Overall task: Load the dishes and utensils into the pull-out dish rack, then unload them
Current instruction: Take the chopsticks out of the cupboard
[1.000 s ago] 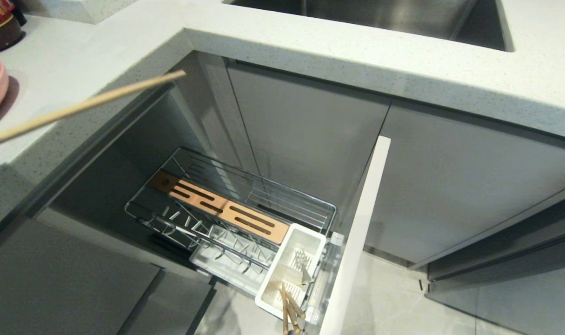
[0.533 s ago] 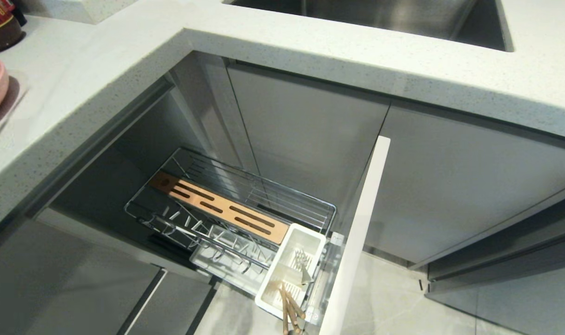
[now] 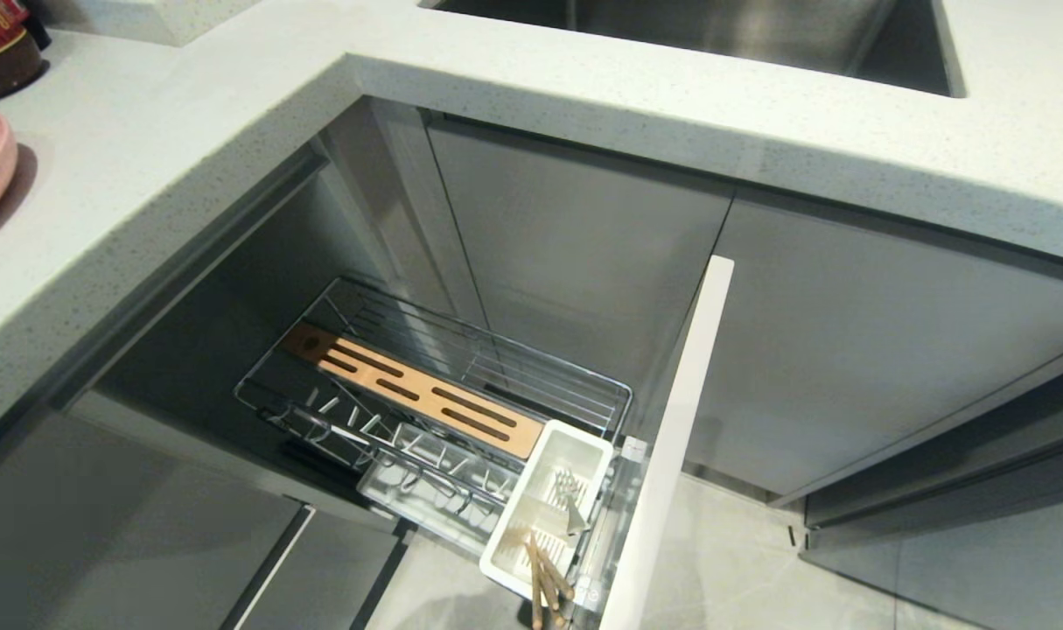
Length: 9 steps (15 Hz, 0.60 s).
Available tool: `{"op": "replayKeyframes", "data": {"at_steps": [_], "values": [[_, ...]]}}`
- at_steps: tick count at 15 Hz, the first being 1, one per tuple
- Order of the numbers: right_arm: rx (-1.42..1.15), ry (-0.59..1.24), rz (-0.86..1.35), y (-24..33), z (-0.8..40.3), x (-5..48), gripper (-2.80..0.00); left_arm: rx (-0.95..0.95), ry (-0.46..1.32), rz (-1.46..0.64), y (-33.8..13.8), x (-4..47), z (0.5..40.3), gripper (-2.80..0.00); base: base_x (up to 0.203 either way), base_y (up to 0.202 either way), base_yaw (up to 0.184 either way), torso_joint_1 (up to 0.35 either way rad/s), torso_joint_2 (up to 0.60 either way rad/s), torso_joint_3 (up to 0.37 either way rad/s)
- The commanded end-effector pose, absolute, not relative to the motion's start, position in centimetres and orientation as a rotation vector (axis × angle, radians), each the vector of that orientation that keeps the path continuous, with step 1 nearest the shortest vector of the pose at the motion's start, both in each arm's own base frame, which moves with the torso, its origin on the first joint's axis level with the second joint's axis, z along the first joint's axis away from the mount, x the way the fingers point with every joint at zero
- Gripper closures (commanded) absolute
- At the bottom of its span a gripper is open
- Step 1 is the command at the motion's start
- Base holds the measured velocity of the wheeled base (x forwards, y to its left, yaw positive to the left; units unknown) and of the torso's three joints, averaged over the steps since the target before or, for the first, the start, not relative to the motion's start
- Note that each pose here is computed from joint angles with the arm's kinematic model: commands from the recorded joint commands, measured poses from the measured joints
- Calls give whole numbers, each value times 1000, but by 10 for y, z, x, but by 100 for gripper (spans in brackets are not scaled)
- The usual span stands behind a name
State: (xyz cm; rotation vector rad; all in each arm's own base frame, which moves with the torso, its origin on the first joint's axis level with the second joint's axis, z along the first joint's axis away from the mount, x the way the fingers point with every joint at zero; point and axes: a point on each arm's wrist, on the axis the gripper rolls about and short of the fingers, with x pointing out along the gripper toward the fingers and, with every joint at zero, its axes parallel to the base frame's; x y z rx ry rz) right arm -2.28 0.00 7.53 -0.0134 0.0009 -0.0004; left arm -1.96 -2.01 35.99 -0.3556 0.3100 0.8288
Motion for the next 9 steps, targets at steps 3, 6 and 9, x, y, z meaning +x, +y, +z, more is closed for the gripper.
{"op": "replayKeyframes", "data": {"at_steps": [3, 6, 9], "values": [[-14, 2, 0, 0, 75, -23, 0, -423, 331, 900, 0, -1, 350, 0, 0, 0, 0, 0, 0, 0], [-14, 2, -1, 0, 75, -23, 0, -447, 334, 909, 20, 17, 348, 0, 0, 0, 0, 0, 0, 0], [-14, 2, -1, 0, 75, -23, 0, -454, 340, 890, 37, 33, 346, 0, 0, 0, 0, 0, 0, 0]]}}
